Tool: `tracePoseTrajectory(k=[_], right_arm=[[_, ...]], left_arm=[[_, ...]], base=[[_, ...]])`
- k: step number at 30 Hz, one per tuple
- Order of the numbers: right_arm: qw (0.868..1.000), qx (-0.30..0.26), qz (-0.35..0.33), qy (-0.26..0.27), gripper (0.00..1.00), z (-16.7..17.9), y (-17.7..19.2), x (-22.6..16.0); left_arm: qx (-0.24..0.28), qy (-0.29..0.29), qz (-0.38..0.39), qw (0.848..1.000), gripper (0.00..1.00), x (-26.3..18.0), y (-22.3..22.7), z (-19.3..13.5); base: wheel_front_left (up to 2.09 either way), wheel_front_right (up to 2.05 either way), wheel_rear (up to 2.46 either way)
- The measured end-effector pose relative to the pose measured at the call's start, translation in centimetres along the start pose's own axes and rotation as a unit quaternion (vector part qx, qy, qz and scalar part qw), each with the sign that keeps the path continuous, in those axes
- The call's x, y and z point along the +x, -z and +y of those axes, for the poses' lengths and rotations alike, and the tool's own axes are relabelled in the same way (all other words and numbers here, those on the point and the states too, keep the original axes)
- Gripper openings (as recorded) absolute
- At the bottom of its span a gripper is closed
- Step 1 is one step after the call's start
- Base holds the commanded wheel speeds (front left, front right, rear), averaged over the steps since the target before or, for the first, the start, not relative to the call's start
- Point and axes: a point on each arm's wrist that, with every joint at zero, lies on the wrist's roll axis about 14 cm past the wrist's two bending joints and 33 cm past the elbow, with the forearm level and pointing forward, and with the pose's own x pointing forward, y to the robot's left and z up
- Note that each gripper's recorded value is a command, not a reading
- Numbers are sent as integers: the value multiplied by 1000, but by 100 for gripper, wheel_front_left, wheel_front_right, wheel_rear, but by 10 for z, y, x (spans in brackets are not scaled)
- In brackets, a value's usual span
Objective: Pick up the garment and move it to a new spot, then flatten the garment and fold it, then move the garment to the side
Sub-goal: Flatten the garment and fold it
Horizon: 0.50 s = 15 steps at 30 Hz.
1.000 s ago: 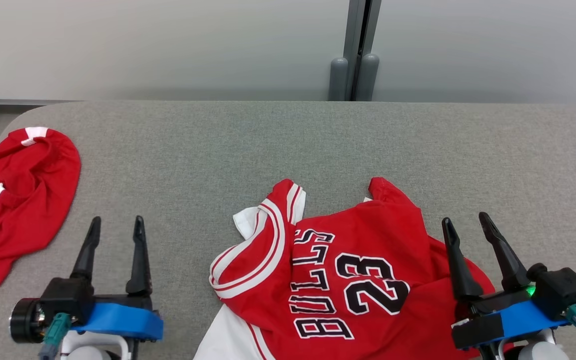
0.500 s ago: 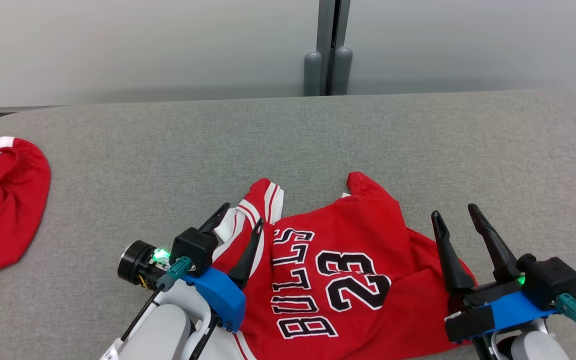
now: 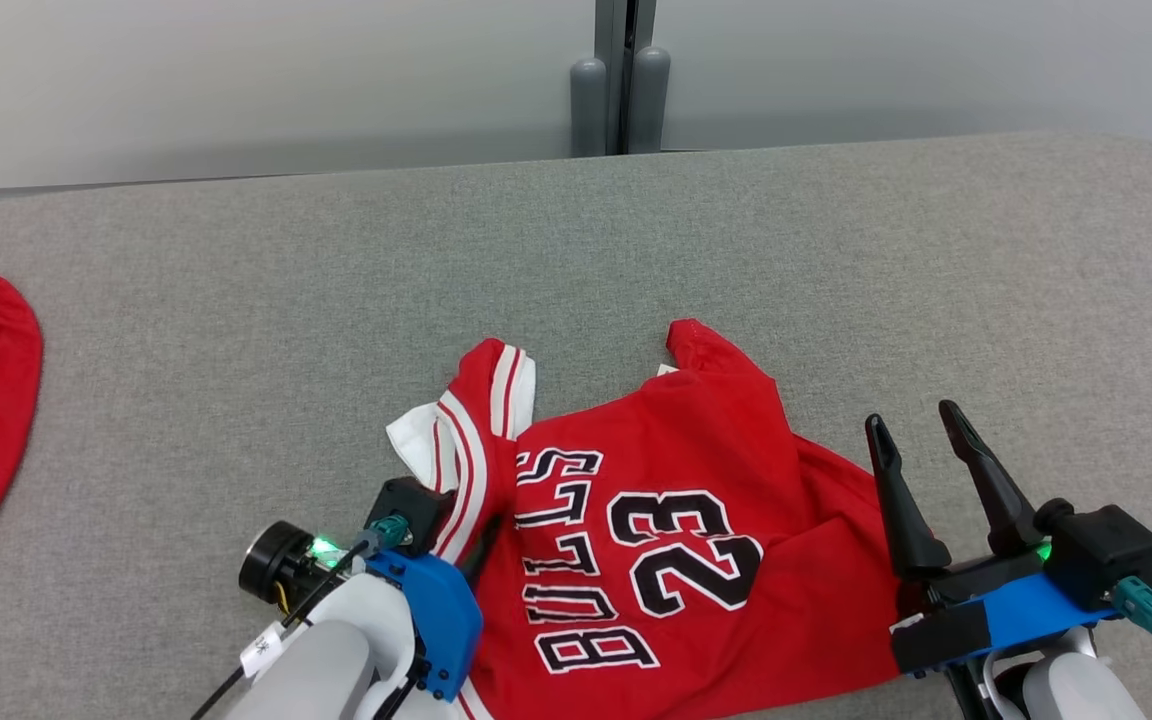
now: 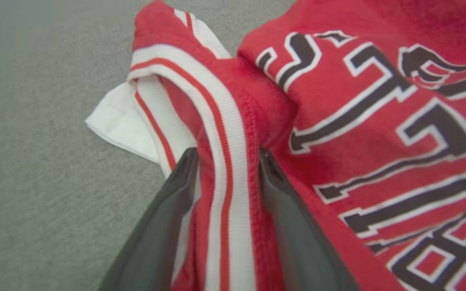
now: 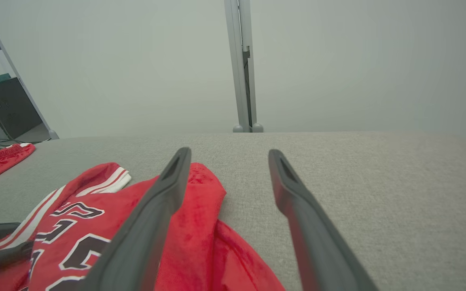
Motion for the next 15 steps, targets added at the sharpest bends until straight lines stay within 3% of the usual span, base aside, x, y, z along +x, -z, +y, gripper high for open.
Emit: tracePoseTrajectory(k=[9, 15], right_arm=[[1000, -3, 1, -1, 100, -2, 1, 6], [1000, -8, 5, 4, 100, -8, 4, 10]], left_arm=[[2, -93, -135, 986, 0, -1, -77, 68], [6, -149, -173, 973, 0, -5, -108, 117]], base=[[0, 0, 0], [0, 0, 0]])
